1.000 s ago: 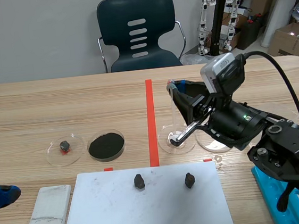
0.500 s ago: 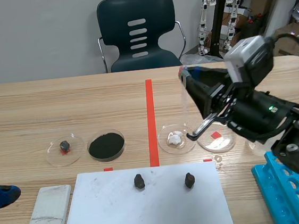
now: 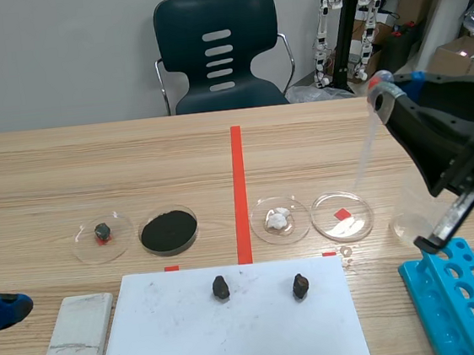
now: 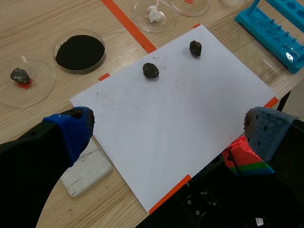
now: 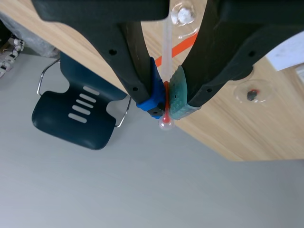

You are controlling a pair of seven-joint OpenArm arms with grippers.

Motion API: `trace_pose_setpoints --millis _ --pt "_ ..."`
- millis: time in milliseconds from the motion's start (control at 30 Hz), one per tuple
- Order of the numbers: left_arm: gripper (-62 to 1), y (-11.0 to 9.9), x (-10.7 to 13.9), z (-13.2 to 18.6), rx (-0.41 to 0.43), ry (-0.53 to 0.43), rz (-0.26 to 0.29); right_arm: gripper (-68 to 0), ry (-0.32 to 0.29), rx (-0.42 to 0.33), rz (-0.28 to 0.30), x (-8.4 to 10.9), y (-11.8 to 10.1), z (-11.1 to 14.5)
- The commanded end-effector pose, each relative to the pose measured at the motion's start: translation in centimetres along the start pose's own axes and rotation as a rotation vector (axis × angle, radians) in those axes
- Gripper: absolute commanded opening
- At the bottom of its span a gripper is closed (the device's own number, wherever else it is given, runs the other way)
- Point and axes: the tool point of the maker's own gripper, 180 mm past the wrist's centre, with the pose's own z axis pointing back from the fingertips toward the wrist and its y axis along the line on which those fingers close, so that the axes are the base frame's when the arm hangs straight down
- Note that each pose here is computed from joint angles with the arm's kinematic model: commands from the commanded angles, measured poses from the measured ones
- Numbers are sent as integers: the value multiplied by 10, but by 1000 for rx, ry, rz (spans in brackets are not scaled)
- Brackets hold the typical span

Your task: Squeeze the dropper onto the mineral

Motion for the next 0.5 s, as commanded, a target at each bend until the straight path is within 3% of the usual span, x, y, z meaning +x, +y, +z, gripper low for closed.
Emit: trace_pose_setpoints --millis 0,233,367,467 --pt "14 0 9 -1 4 -32 3 -663 -19 12 -12 9 4 4" --pt "14 0 9 -1 4 -32 3 -663 50 58 -62 18 28 29" --pt "14 0 9 -1 4 -32 3 -663 58 103 -112 27 42 42" --pt "14 0 9 -1 4 -32 3 -663 60 116 -114 33 49 48"
